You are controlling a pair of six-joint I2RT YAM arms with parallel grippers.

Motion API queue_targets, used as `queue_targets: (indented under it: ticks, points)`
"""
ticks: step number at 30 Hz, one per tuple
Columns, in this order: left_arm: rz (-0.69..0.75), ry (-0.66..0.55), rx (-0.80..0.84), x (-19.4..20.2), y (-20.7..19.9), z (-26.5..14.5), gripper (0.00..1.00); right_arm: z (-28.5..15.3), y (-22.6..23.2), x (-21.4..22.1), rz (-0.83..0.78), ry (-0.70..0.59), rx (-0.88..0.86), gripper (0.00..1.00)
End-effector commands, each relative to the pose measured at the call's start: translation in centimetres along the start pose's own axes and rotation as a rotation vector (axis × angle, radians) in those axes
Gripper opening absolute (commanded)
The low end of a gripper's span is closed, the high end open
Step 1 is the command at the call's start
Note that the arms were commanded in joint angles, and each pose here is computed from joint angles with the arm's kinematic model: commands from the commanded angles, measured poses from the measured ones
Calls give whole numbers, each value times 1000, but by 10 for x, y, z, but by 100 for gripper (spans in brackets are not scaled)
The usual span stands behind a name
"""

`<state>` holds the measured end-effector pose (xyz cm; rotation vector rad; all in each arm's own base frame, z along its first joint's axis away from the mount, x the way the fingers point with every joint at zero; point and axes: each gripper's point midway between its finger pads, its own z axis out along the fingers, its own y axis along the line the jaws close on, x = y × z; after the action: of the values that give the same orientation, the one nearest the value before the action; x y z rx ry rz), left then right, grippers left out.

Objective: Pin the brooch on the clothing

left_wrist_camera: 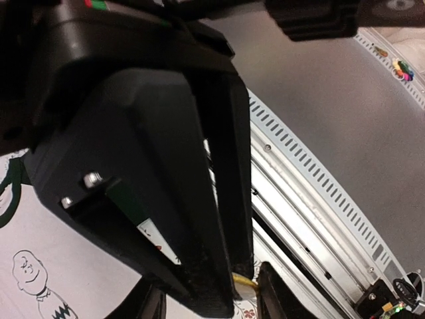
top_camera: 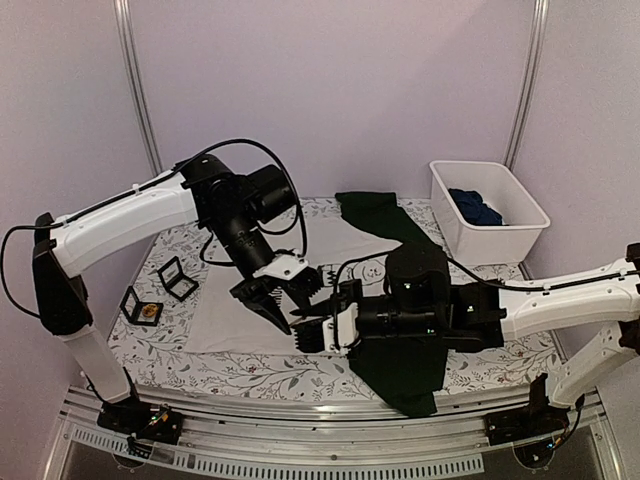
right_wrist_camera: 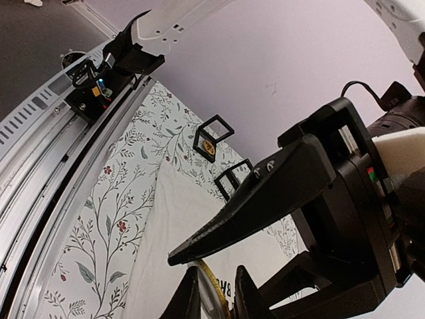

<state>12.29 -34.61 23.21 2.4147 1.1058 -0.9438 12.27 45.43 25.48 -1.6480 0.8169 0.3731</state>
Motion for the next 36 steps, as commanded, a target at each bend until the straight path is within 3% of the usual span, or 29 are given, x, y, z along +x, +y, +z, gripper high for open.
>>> queue_targets:
  ticks: [1, 10, 16, 20, 24, 30, 32, 34, 36]
  points:
    - [-90, 58, 133, 2, -32, 3, 25, 5, 8, 10, 11, 63, -46, 17]
    - [-82, 76, 144, 5, -34, 4, 25, 5, 10, 15, 13, 84, -51, 1]
    - [-102, 98, 123, 12, -28, 6, 24, 3, 3, 22, 30, 108, -19, 0]
    - [-185, 112, 37, 33, -12, 0, 27, -4, -2, 38, 201, 139, -8, 3]
    - [-316, 76, -196, 59, 27, -28, 37, -18, -20, 50, 412, 154, 67, 13]
    - [-567, 93, -557, 122, 67, -81, 64, -51, -57, 106, 859, 254, 212, 30]
    - [-633, 144, -634, 149, 67, -89, 72, -61, -61, 138, 1024, 371, 299, 45]
    - [-692, 231, -689, 177, 61, -92, 77, -77, -66, 184, 1174, 568, 438, 73]
    - [-731, 315, -726, 199, 53, -96, 81, -94, -59, 226, 1306, 795, 531, 88]
